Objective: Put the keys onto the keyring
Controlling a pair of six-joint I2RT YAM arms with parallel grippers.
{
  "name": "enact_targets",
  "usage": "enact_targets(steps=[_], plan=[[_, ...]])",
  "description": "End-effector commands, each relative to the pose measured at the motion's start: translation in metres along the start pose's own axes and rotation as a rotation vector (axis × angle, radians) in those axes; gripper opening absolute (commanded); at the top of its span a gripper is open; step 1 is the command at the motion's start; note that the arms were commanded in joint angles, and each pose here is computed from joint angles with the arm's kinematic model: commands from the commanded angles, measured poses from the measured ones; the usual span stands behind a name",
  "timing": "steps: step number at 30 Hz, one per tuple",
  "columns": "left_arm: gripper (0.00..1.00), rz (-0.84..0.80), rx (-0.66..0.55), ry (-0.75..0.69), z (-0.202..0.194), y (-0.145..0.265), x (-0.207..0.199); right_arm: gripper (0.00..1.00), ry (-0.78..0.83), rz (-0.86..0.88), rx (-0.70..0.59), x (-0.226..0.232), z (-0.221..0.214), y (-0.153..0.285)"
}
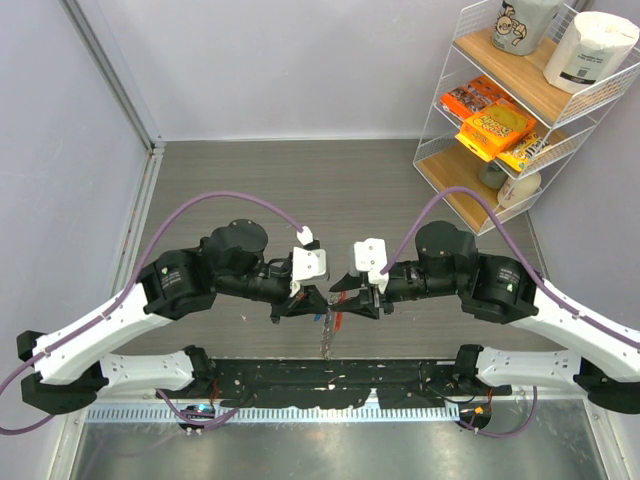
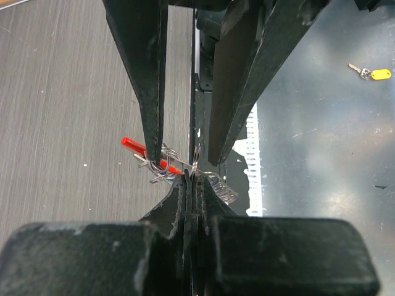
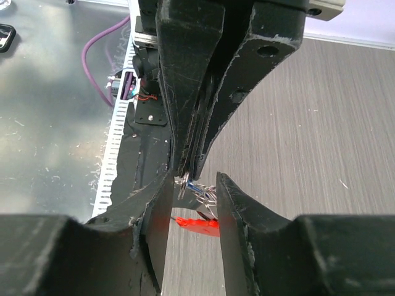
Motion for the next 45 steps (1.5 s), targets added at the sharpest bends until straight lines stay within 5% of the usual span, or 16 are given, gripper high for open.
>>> enact_targets(steps=[1,13,29,33,41,45], plan=[[0.0,0.022,-0.07,-0.042,0.019,0.01,0.001,0.4,0.006,0.033,-0.04,0.002,0.01,-0.005],[0.0,0.035,-0.076,-0.048,0.019,0.011,0.002,0.19,-0.002,0.051,-0.029,0.003,0.009,-0.009],[0.0,0.063,-0.107,-0.053,0.025,0.014,0.004,0.19,-0.011,0.07,-0.023,0.004,0.006,-0.011],[0.0,0.062,-0.114,-0.054,0.026,0.015,0.003,0.06,-0.013,0.073,-0.022,0.003,0.005,-0.013],[0.0,0.087,-0.178,-0.074,0.03,0.021,0.002,0.06,-0.008,0.05,-0.062,0.004,0.007,-0.008],[0.17,0.118,-0.262,-0.114,0.034,0.028,0.0,0.06,-0.007,0.031,-0.133,0.007,0.015,0.001]])
Point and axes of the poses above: each gripper's point midway between its finger pads, its own y axis back along the fingers, its own x axis along the line the jaws close on, z = x × y, the point moved 7 cm from there along y, back along the fingers, and after that the axes turned 11 degrees about -y, right-handed, at the moved point
